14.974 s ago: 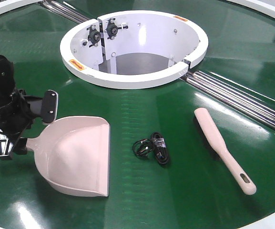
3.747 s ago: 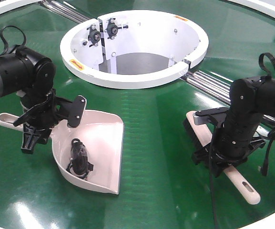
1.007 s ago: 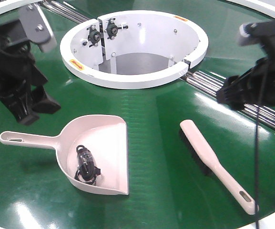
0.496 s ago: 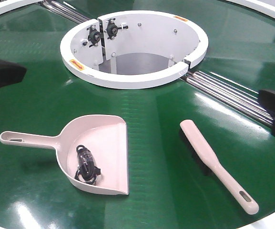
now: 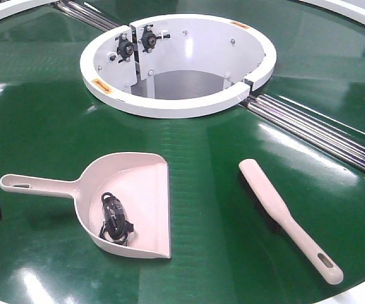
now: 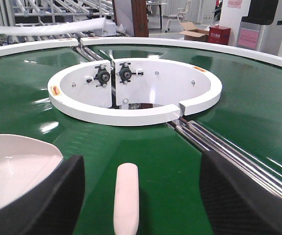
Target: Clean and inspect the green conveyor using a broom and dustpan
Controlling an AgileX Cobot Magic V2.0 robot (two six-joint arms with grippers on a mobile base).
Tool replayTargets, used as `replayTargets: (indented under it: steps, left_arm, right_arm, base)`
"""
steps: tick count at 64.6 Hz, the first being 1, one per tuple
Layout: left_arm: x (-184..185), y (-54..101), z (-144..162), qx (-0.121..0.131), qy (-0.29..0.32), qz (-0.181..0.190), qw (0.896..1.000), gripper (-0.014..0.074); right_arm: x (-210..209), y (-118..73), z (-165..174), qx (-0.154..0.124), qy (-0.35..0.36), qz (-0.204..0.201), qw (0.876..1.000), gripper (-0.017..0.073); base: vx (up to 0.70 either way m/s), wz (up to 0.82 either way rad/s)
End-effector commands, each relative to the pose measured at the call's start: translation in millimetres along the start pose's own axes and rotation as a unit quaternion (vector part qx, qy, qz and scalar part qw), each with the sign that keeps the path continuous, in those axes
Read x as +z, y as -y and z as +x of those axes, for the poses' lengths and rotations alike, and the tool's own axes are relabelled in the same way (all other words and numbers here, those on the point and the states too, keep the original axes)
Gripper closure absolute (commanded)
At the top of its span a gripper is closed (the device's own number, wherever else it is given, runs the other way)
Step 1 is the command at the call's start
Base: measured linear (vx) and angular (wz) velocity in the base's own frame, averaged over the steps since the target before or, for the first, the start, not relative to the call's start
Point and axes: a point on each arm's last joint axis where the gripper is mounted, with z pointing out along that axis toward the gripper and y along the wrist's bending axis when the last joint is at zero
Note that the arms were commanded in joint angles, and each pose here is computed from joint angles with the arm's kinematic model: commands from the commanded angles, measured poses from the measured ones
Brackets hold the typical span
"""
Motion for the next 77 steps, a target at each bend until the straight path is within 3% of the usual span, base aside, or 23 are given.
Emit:
replayTargets:
  steps: [1,8,28,34,43,77]
  left_arm:
    - [-7,-3.8,-4,-0.018,0.09,-0.034,0.995,0.0123]
    - [-9,-3.9,2,-0.029,0.116,-0.045,0.992,0.0123]
    - [-7,-3.1,8,-0.029,0.108,-0.044,0.993,0.0162]
    - [-7,-3.1,8,-0.029,0.108,-0.044,0.993,0.0288]
    - [-7,-3.0,8,-0.029,0.106,-0.044,0.993,0.0605]
    - [-7,-3.1,8,-0.028,0.107,-0.044,0.993,0.0601]
  right_arm:
    - [-5,0.5,-2,-0.003,0.085,0.007,0.996,0.0109]
    - [-3,0.0,10,-0.004,0.111,0.01,0.994,0.0124]
    - [-1,-0.2,16,-0.004,0.114,0.01,0.993,0.0192]
    - [-1,-0.2,16,-0.005,0.113,0.01,0.993,0.03]
    - [-1,-0.2,16,-0.015,0.113,0.011,0.993,0.0568]
    - [-1,-0.2,16,-0.01,0.115,0.011,0.993,0.0568]
  base:
    - [0.0,0.0]
    - [0.0,0.0]
    - [0.0,0.0]
    - [0.0,0.0]
    - [0.0,0.0]
    - [0.0,0.0]
